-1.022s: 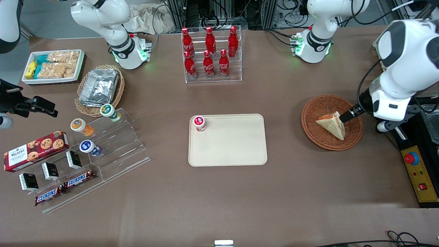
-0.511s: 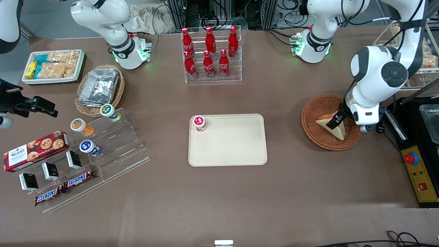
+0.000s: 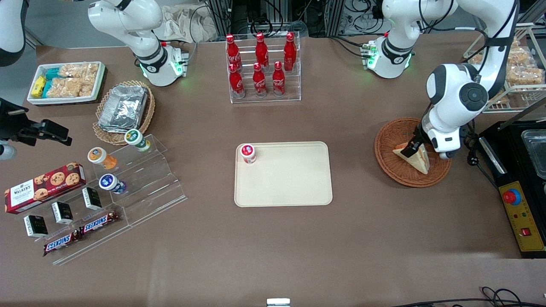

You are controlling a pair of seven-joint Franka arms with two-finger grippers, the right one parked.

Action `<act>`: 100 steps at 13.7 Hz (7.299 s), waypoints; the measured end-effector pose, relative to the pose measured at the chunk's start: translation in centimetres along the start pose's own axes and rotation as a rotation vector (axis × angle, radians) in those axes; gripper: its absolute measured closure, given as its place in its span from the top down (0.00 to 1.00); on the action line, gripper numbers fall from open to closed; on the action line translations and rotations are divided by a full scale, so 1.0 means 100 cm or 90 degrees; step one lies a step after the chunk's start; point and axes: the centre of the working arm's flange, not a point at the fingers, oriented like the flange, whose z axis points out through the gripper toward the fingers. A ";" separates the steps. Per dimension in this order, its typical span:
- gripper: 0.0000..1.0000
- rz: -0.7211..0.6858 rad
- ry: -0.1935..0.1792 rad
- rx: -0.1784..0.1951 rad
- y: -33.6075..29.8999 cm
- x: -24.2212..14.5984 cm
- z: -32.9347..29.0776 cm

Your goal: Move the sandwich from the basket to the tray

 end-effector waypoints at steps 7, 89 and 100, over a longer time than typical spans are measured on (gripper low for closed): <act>1.00 -0.026 -0.016 0.028 -0.014 0.022 0.048; 1.00 0.456 0.123 0.023 0.268 -0.106 -0.138; 1.00 0.591 0.022 -0.018 0.091 0.097 -0.262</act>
